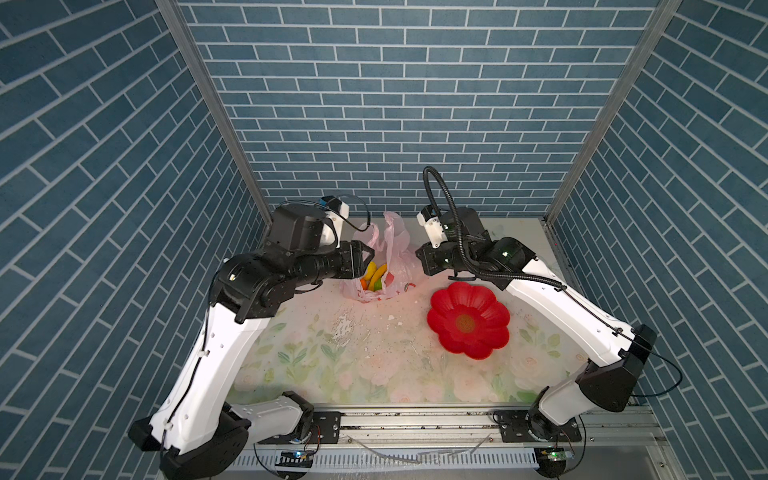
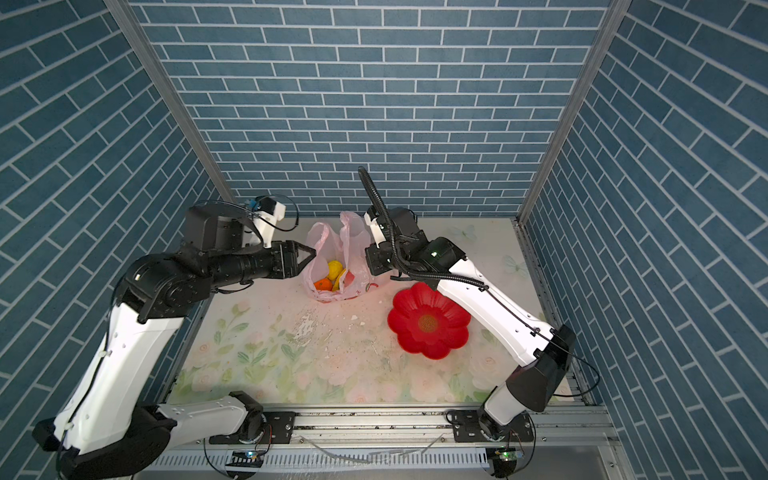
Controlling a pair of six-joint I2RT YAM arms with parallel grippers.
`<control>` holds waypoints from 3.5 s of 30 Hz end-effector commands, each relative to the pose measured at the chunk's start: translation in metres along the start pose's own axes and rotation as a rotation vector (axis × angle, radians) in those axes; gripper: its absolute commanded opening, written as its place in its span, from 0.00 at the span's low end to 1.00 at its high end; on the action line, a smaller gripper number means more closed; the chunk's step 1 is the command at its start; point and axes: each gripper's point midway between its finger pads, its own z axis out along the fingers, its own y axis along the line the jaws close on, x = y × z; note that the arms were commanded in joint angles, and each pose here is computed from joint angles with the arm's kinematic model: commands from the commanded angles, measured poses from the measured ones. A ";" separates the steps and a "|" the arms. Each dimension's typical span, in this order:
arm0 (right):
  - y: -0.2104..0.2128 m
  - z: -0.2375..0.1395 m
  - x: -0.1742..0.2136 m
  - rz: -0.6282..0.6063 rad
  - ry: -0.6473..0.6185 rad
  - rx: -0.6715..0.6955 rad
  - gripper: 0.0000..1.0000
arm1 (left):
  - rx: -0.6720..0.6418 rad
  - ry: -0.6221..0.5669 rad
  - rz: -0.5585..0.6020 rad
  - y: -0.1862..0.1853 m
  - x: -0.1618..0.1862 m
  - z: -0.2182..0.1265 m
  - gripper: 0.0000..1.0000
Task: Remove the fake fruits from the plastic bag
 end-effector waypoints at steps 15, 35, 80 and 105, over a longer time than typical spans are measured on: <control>-0.008 0.010 0.012 0.064 0.016 0.011 0.20 | -0.526 0.004 0.181 0.093 0.000 0.097 0.27; 0.012 0.102 -0.034 0.095 -0.022 0.227 0.66 | -0.469 -0.138 0.011 0.131 0.018 0.058 0.01; -0.031 0.111 -0.058 0.188 -0.082 0.132 0.27 | -0.460 -0.212 -0.032 0.137 -0.004 0.042 0.00; 0.009 0.055 0.011 0.061 0.163 -0.018 0.00 | -0.476 -0.096 -0.239 0.173 0.050 -0.010 0.00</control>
